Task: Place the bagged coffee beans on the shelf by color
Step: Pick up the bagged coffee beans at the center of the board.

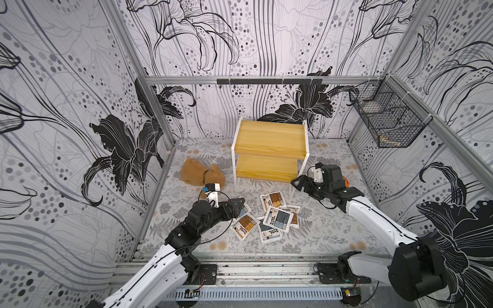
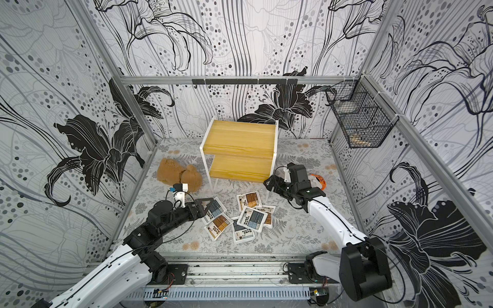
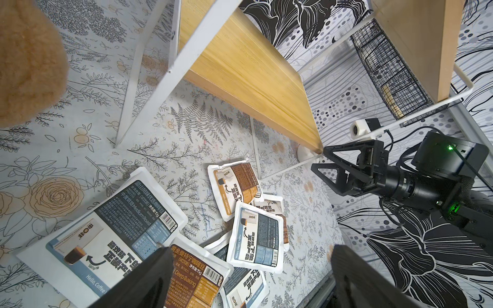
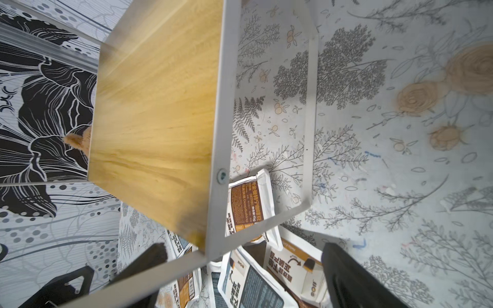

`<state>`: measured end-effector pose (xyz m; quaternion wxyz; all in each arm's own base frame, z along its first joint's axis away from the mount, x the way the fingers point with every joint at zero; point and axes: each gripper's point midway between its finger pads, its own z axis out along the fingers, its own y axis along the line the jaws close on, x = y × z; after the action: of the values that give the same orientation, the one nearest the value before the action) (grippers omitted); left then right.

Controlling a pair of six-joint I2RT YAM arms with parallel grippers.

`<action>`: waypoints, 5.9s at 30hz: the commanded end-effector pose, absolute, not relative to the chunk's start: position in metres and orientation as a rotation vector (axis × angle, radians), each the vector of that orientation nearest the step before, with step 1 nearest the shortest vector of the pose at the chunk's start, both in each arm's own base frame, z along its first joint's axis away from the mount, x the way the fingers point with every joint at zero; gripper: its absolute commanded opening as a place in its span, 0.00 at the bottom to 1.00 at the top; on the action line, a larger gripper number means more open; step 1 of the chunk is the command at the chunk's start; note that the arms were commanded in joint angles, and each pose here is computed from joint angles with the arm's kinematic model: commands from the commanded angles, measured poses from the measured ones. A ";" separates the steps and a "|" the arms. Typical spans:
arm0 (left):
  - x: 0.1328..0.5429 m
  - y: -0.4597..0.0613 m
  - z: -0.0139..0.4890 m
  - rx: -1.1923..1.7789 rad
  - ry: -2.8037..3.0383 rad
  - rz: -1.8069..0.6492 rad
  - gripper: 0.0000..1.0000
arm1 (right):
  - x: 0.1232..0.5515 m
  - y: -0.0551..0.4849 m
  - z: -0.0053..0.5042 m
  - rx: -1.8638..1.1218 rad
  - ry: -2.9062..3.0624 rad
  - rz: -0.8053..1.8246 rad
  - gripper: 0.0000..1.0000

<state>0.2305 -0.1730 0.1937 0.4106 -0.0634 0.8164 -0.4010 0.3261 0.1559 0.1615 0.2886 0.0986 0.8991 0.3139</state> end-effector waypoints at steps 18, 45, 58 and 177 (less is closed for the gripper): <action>0.206 -0.259 0.179 0.028 2.089 -1.227 0.97 | 0.241 0.174 0.154 0.169 2.491 1.064 1.00; 0.200 -0.301 0.133 -0.065 2.232 -1.234 1.00 | 0.164 0.196 0.066 0.298 2.583 1.319 0.76; 0.199 -0.302 0.129 -0.048 2.246 -1.226 0.99 | 0.163 0.211 0.050 0.302 2.613 1.292 0.67; 0.217 -0.290 0.312 0.240 2.104 -1.607 0.12 | 0.184 0.271 0.361 -0.519 2.164 1.156 0.86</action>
<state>0.2353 -0.2863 0.3033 0.2690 0.0401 0.7745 -0.5712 0.1882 0.2673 0.3682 0.3388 -0.1469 0.8104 0.4549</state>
